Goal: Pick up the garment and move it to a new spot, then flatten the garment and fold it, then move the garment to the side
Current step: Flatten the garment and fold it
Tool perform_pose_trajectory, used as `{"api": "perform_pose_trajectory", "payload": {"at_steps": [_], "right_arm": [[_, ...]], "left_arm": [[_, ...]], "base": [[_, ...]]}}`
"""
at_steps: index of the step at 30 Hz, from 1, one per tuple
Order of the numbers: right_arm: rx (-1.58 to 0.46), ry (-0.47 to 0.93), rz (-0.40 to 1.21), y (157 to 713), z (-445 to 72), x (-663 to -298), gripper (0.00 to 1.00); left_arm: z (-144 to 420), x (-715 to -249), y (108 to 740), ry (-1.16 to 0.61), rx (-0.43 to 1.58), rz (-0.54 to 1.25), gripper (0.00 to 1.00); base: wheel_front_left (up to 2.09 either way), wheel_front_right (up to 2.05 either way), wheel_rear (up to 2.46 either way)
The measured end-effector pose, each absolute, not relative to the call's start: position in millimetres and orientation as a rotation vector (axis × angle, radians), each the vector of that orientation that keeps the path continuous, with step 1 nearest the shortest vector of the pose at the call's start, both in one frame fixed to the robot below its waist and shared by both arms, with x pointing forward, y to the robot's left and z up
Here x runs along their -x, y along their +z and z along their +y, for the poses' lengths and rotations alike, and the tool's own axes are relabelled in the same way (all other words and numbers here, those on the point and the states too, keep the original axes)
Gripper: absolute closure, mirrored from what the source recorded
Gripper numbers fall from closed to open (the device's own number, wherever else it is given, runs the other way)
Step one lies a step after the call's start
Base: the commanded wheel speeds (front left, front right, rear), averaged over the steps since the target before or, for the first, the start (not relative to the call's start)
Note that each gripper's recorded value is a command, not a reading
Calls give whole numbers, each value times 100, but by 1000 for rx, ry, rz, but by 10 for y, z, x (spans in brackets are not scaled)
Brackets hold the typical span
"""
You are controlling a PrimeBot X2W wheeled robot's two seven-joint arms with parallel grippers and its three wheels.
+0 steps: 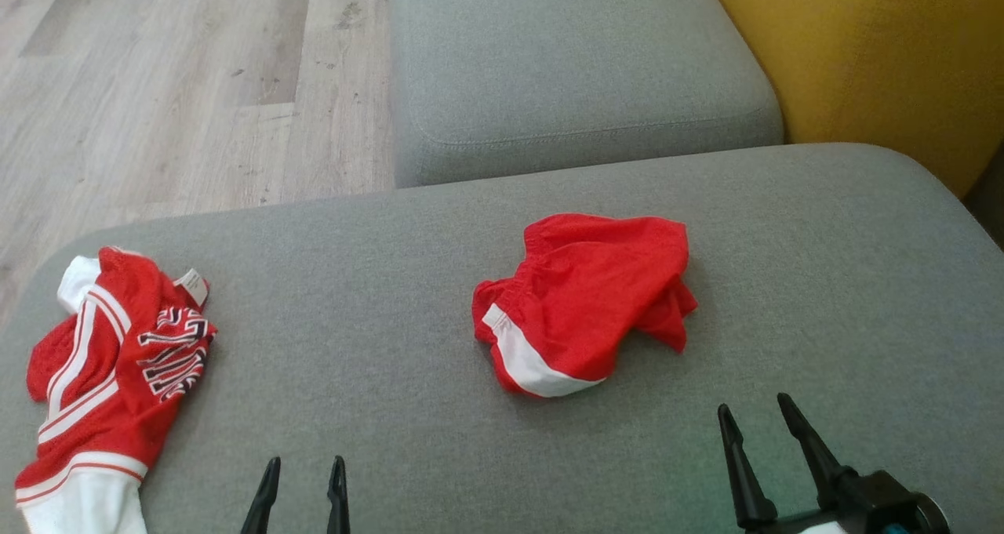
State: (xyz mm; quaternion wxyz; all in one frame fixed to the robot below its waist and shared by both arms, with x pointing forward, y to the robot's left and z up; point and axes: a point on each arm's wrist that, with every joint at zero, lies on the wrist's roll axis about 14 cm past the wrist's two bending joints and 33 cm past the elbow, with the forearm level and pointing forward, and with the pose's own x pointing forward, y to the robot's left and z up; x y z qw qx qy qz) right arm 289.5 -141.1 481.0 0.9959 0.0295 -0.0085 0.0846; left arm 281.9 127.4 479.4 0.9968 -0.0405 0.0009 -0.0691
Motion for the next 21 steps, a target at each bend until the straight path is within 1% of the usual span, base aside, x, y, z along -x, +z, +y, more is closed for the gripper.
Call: {"api": "perform_pose_trajectory", "payload": {"at_steps": [17, 21], "right_arm": [[-61, 183, -10, 4796, -1369, -2908, 0], [-63, 189, 10, 4747, -1346, -2931, 0]], "left_arm": [[1274, -2811, 4757, -135, 75, 14, 0], [1149, -2868, 4693, -193, 86, 39, 0]], "base": [[0, 0, 0], [0, 0, 0]]}}
